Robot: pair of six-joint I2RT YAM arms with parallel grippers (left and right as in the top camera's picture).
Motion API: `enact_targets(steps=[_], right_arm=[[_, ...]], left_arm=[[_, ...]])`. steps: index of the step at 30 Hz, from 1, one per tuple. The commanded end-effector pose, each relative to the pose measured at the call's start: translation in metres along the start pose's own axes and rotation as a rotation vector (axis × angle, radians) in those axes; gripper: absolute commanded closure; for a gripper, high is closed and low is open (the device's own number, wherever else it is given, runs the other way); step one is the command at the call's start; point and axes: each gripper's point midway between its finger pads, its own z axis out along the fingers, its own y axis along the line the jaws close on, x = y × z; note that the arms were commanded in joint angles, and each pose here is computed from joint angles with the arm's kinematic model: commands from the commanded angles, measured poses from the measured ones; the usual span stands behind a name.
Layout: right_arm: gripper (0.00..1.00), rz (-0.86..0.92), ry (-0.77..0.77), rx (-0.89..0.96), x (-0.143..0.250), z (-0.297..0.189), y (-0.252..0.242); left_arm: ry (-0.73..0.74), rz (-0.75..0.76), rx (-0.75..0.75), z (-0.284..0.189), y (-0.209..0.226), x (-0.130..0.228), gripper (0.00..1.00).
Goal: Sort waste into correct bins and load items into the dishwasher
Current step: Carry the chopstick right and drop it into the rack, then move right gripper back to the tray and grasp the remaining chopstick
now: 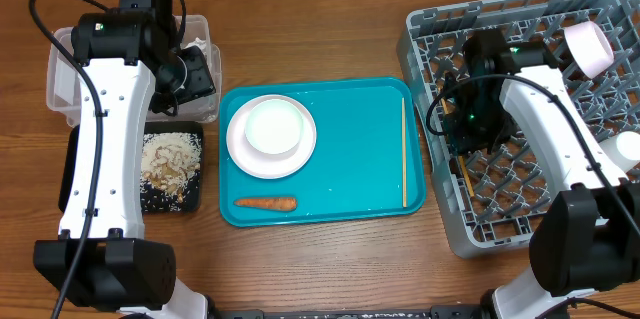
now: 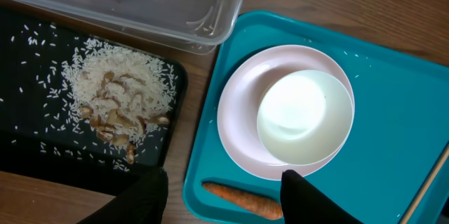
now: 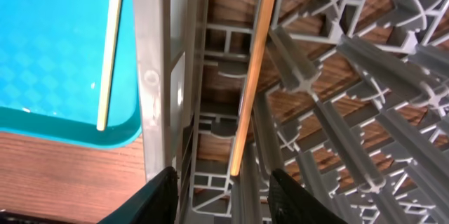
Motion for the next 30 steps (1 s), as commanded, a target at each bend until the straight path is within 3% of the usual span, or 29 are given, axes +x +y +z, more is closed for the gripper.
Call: enact_targets(steps=[1, 7, 17, 20, 21, 27, 30], right_arm=[[0.56, 0.057, -0.101, 0.006, -0.022, -0.027, -0.001], [0.46, 0.112, -0.259, -0.103, -0.057, -0.065, 0.028], [0.45, 0.122, -0.285, -0.162, -0.074, -0.044, 0.098], [0.24, 0.087, -0.283, -0.199, -0.076, -0.029, 0.117], [0.0, 0.078, -0.281, -0.214, -0.076, -0.023, 0.122], [0.0, 0.185, -0.219, -0.203, -0.063, 0.023, 0.118], [0.07, 0.227, -0.196, -0.157, -0.056, 0.041, 0.109]], left_arm=[[-0.008, -0.005, 0.007, -0.003, 0.0, -0.002, 0.45], [-0.012, -0.005, 0.008, -0.003, -0.001, -0.003, 0.45], [-0.014, -0.005, 0.009, -0.003, -0.001, -0.003, 0.45], [-0.014, -0.005, 0.01, -0.003, -0.001, -0.003, 0.45], [-0.014, -0.005, 0.011, -0.003, -0.001, -0.003, 0.45], [-0.009, -0.005, 0.015, -0.003, -0.002, -0.002, 0.44], [-0.009, -0.005, 0.016, -0.003, -0.002, -0.002, 0.44]])
